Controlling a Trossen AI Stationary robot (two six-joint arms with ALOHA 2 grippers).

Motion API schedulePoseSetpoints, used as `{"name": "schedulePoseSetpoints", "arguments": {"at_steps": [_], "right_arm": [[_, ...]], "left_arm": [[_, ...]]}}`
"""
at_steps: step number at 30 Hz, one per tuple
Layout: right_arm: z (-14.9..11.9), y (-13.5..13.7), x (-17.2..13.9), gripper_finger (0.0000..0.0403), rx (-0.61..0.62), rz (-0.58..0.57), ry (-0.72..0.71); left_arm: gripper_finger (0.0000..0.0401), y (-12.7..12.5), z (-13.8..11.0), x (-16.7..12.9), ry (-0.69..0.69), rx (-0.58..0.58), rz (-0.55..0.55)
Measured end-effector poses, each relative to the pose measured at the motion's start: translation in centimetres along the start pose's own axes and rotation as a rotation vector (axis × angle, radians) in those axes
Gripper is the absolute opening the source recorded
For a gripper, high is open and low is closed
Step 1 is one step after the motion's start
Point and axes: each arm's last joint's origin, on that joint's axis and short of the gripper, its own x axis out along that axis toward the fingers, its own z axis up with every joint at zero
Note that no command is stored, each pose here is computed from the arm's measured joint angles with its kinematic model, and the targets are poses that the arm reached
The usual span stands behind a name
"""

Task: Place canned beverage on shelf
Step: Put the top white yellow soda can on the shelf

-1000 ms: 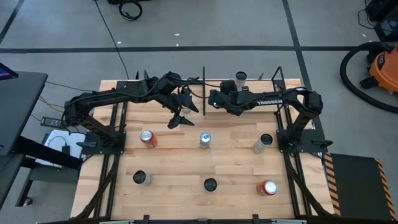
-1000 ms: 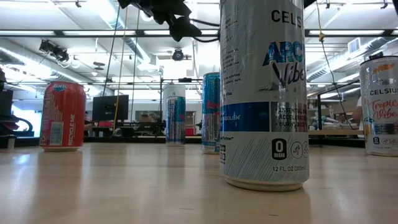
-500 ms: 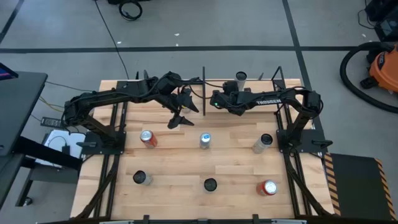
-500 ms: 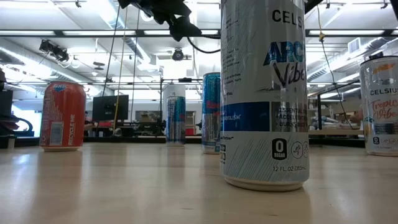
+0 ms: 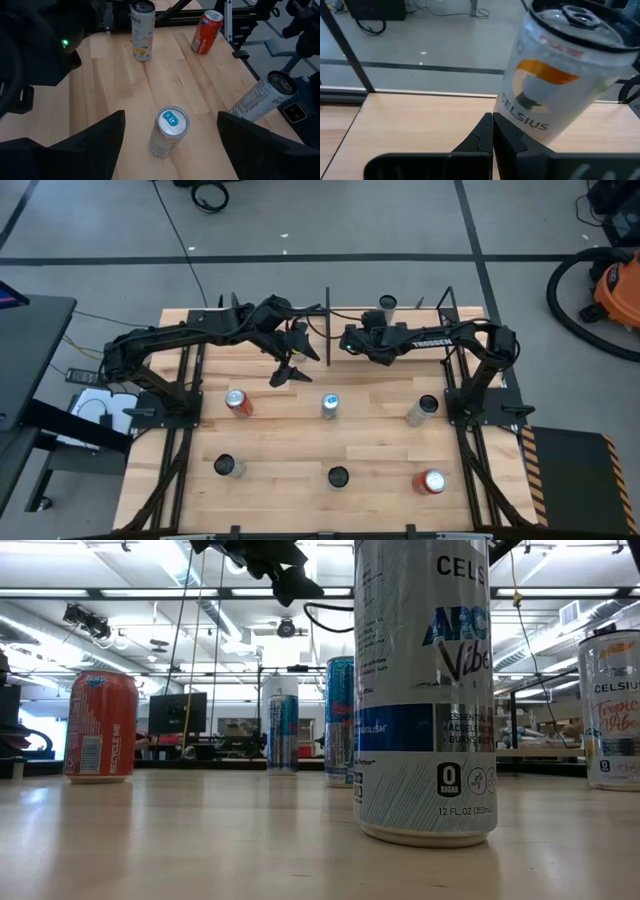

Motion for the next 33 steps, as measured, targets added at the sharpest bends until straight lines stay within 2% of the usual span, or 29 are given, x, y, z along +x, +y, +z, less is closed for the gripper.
{"name": "schedulePoseSetpoints", "arguments": {"at_steps": [21,30,33], "right_arm": [[-0.8,-2.3,-0.1,0.0008,0.004,-0.145,0.046],[-0.2,0.6,-0.9,0.0008,0.031,0.048,-0.016],[0.7,1.1,-0.2,0.0007,0.049,0.070,-0.042]], "left_arm": [[0.0318,0.0,0.0,0.0,0.000,-0.001,0.000],[0.0318,0.0,0.0,0.0,0.000,-0.002,0.000],[0.0318,0.0,0.0,0.0,0.000,-0.005,0.000]]}}
